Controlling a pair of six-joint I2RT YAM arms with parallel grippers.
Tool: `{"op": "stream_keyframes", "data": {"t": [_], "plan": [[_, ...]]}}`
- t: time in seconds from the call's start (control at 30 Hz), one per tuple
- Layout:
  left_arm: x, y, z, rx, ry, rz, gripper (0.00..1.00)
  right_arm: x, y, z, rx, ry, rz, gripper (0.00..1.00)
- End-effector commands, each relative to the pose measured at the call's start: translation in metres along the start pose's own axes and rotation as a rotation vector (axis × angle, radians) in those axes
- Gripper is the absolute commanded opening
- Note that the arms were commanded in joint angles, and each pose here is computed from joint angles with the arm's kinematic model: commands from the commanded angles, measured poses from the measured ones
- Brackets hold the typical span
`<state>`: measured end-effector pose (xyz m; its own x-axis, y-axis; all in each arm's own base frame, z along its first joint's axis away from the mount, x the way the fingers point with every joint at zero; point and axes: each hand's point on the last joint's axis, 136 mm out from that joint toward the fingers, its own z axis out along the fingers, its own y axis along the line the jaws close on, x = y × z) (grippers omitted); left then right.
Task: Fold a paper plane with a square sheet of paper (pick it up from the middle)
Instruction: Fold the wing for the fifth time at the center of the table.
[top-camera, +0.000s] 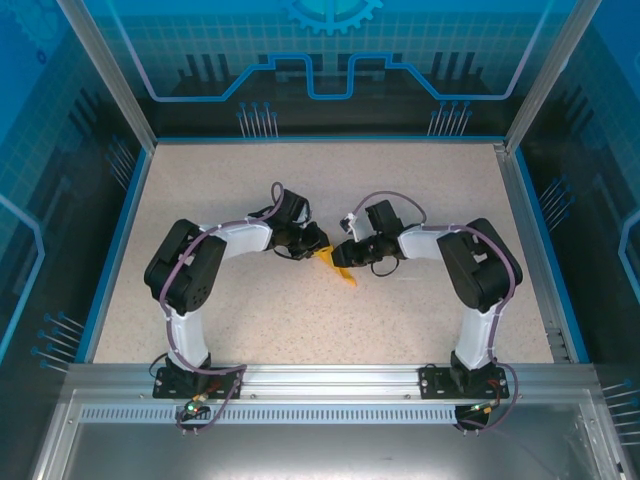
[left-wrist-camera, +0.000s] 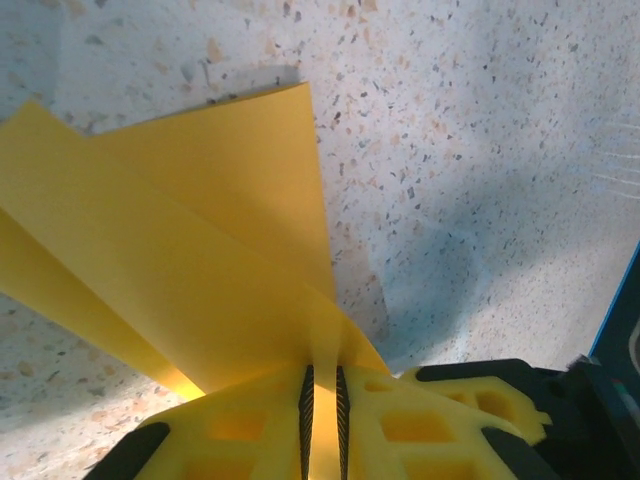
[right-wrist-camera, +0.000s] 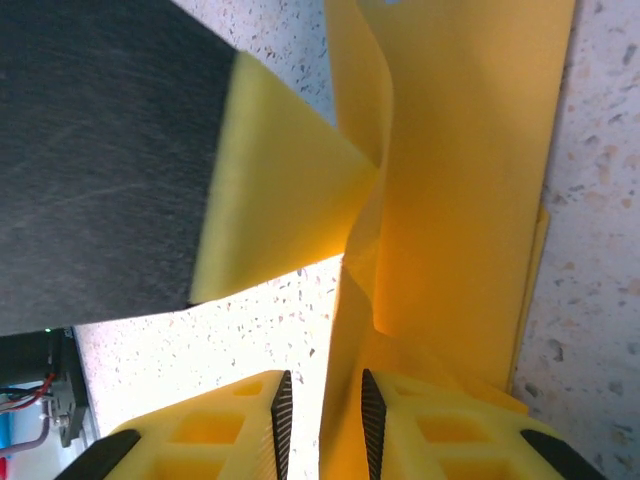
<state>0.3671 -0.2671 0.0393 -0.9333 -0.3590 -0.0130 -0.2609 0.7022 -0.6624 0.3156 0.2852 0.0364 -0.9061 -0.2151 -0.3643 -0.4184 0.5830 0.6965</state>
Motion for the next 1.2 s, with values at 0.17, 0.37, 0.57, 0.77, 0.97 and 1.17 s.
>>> {"op": "stream_keyframes", "data": {"t": [0.17, 0.37, 0.57, 0.77, 0.97, 1.17], "plan": [[0.000, 0.005, 0.005, -0.041, 0.005, -0.035, 0.17, 0.007, -0.002, -0.003, 0.155, -0.006, -0.112, 0.30], [0.000, 0.008, 0.007, -0.051, 0.008, -0.042, 0.17, 0.011, -0.006, -0.002, 0.247, -0.037, -0.199, 0.34], [-0.001, 0.008, 0.007, -0.054, 0.007, -0.048, 0.17, 0.011, -0.001, 0.002, 0.296, -0.046, -0.291, 0.35], [-0.001, 0.008, 0.007, -0.056, 0.008, -0.047, 0.17, 0.010, -0.002, 0.004, 0.329, -0.052, -0.316, 0.28], [-0.002, 0.005, 0.001, -0.053, 0.000, -0.033, 0.17, 0.019, -0.006, 0.002, 0.258, -0.054, -0.241, 0.12], [-0.001, -0.006, -0.012, -0.020, -0.016, 0.009, 0.18, 0.018, -0.006, -0.002, 0.132, -0.073, -0.139, 0.10]]}}
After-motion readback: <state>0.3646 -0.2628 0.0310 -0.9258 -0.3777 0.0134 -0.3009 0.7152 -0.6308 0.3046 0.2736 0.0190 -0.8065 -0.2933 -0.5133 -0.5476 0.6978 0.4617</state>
